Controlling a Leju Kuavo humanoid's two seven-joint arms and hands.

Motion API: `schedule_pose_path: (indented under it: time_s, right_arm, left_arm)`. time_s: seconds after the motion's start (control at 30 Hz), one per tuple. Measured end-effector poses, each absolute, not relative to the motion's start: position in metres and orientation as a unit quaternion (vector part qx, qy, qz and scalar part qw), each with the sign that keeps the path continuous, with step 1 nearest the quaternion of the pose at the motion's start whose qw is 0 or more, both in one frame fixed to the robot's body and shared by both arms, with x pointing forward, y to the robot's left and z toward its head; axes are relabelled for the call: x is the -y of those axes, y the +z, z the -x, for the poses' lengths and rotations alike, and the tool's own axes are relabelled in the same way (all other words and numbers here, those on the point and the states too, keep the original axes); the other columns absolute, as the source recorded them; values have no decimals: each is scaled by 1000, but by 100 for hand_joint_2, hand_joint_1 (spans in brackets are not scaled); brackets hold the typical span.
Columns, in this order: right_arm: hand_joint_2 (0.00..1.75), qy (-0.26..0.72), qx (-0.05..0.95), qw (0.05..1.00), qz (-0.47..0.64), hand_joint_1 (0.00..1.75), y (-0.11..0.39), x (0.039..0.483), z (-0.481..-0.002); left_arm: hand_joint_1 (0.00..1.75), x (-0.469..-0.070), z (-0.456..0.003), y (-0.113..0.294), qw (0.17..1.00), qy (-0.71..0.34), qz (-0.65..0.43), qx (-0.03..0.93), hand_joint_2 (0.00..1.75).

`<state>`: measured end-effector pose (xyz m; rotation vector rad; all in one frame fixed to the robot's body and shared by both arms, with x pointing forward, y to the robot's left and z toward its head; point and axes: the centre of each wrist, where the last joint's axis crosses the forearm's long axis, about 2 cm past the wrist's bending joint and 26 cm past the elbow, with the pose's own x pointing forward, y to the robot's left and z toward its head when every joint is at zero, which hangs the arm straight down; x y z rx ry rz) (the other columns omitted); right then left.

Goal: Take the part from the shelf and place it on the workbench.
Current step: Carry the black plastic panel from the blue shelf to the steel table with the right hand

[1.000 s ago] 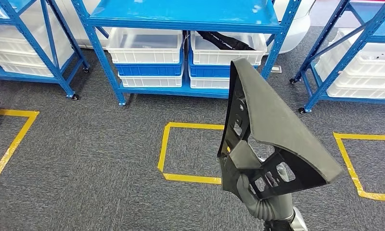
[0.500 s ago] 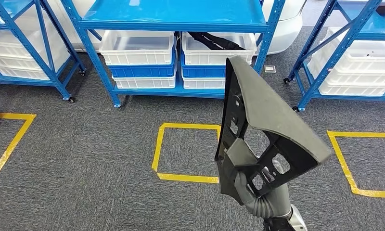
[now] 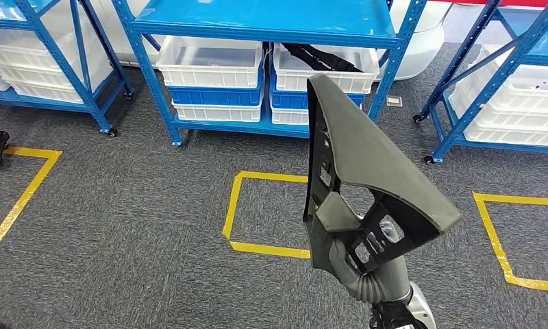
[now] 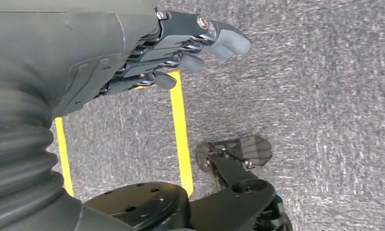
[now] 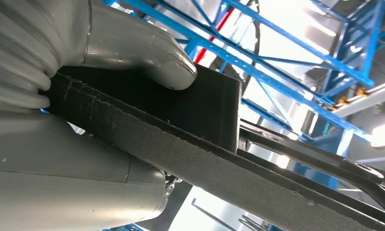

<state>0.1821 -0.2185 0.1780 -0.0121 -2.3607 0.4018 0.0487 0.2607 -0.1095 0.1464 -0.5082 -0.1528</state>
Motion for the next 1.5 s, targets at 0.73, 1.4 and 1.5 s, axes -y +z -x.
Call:
schedule_pose_path:
  time_s: [0.73, 1.4, 1.5]
  right_arm:
    - [175, 145, 928, 343, 10, 175, 175, 214, -183]
    - [175, 158, 925, 345, 23, 175, 168, 218, -169]
    - [175, 158, 925, 345, 23, 175, 168, 218, -169]
  left_arm:
    - [0, -287, -45, -111, 961, -88, -105, 242, 175]
    - [0, -286, -42, -111, 958, -98, -90, 253, 175]
    - [0, -286, -42, -111, 958, -98, -90, 253, 175]
